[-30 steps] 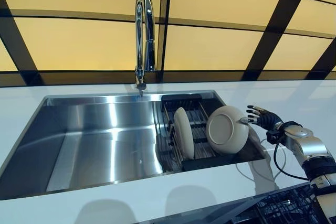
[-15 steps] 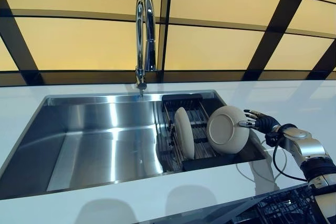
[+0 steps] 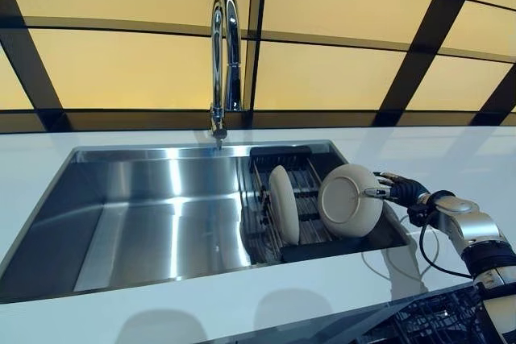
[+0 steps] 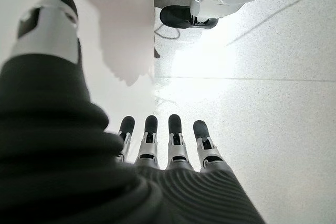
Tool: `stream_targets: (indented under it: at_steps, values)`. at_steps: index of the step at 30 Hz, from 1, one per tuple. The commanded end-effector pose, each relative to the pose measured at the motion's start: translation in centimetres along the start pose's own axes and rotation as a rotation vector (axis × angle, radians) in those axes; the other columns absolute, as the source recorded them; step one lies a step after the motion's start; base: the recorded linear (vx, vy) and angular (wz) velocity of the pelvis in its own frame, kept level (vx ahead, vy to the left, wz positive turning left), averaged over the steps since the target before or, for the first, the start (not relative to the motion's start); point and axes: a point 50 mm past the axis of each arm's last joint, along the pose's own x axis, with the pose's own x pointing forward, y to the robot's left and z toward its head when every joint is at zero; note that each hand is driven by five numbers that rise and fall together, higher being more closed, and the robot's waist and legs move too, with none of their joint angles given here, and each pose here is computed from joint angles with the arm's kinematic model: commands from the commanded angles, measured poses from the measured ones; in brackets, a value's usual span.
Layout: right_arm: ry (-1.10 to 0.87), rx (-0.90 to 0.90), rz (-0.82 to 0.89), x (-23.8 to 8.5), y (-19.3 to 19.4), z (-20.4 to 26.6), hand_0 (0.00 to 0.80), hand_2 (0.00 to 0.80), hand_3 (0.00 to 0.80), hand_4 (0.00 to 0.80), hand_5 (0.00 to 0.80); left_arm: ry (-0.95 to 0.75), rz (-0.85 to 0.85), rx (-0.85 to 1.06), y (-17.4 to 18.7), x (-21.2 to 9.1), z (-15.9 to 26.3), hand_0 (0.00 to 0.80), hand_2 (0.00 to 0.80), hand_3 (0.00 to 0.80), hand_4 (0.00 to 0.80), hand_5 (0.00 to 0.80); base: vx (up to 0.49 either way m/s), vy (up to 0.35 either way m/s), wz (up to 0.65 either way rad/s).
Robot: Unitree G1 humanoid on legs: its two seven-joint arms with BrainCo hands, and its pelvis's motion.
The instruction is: Take plates into dishwasher
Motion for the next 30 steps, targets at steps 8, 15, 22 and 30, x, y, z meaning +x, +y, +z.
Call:
stream_targets:
  at_steps: [8,15,22,30]
  values:
    - [0.034,-0.07,0.034,0.4,-0.3,1.8,0.8,0.8,0.8,0.8,0.8,-0.007,0.024,0.082,0.3,0.1,0.4,0.0,0.0,0.0,0.0,0.0,0.0,0.0,0.0]
    - [0.031,-0.078,0.021,0.4,-0.5,1.9,0.8,0.8,0.8,0.8,0.8,-0.009,0.022,0.089,0.1,0.1,0.5,0.0,0.0,0.0,0.0,0.0,0.0,0.0,0.0]
    - [-0.034,-0.064,-0.043,0.2,-1.1,3.0,0.8,0.8,0.8,0.8,0.8,-0.006,0.021,0.089,0.0,0.1,0.3,0.0,0.0,0.0,0.0,0.0,0.0,0.0,0.0]
    - [-0.174,-0.025,-0.117,-0.4,-1.4,5.3,0.8,0.8,0.8,0.8,0.8,-0.006,0.013,0.079,-0.2,0.0,0.5,0.0,0.0,0.0,0.0,0.0,0.0,0.0,0.0]
